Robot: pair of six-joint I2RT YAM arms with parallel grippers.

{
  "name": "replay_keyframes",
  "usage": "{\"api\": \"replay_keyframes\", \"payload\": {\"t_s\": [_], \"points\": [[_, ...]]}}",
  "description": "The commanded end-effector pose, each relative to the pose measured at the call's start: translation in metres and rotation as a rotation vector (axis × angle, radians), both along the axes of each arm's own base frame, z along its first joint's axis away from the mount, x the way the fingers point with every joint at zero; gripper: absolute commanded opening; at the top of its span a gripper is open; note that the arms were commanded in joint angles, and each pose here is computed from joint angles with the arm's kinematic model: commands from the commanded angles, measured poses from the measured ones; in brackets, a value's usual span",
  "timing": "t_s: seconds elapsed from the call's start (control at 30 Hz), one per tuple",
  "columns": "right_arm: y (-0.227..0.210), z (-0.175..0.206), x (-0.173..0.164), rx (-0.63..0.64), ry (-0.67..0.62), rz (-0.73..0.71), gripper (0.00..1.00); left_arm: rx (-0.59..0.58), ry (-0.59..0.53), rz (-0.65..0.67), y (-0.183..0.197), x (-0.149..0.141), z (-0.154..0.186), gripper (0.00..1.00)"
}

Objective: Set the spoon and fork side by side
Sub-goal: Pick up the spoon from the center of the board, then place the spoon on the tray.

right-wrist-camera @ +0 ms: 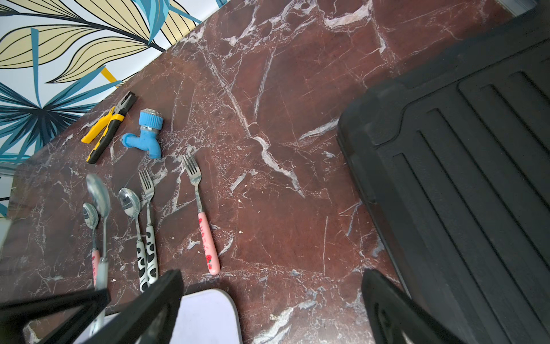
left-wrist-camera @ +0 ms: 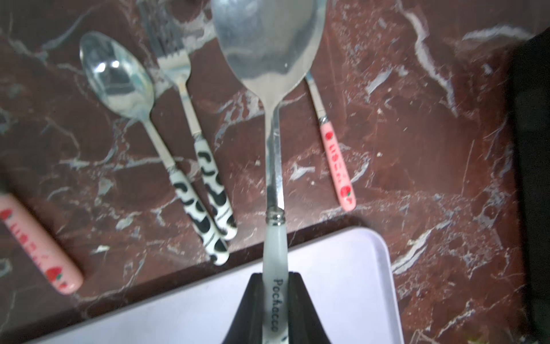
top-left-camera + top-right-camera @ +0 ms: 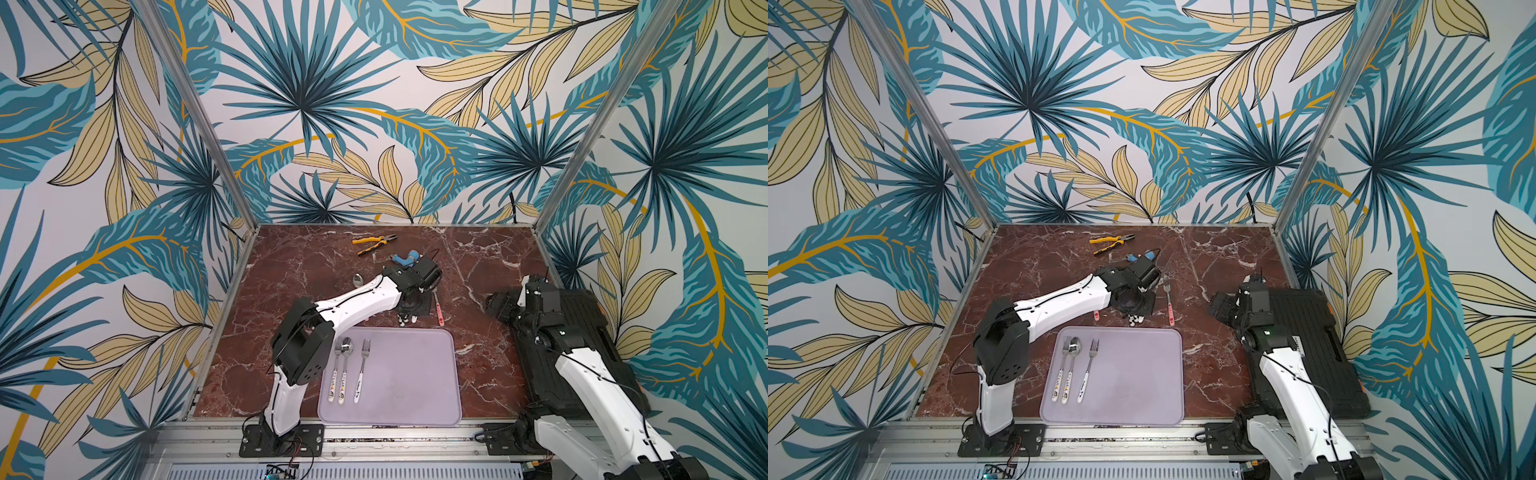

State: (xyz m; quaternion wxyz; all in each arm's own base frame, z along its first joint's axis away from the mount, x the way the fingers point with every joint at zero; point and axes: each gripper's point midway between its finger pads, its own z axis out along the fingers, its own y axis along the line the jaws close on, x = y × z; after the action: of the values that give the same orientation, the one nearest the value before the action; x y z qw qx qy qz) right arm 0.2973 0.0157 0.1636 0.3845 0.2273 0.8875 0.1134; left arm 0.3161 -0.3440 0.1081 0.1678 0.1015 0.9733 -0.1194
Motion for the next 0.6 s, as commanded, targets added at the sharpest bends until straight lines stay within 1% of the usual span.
{"api": "replay_keyframes", "payload": {"t_s": [0.0, 0.17, 0.3, 0.33, 0.57], "points": [[0.000, -0.009, -0.006, -0.003, 0.022, 0.007, 0.99, 0.012, -0.011, 0.020, 0.013, -0.023, -0.002, 0.00], [0.001, -0.009, -0.006, 0.000, 0.021, 0.010, 0.99, 0.051, 0.027, 0.019, 0.037, -0.067, -0.015, 0.00], [0.001, -0.008, -0.006, 0.001, 0.017, 0.013, 0.99, 0.055, 0.055, 0.035, 0.055, -0.100, -0.023, 0.00], [0.002, -0.008, -0.006, 0.001, 0.018, 0.014, 0.99, 0.078, 0.040, 0.051, 0.064, -0.105, -0.025, 0.00], [0.003, -0.009, -0.005, 0.004, 0.019, 0.019, 0.99, 0.123, 0.067, 0.094, 0.101, -0.149, -0.042, 0.00]]}}
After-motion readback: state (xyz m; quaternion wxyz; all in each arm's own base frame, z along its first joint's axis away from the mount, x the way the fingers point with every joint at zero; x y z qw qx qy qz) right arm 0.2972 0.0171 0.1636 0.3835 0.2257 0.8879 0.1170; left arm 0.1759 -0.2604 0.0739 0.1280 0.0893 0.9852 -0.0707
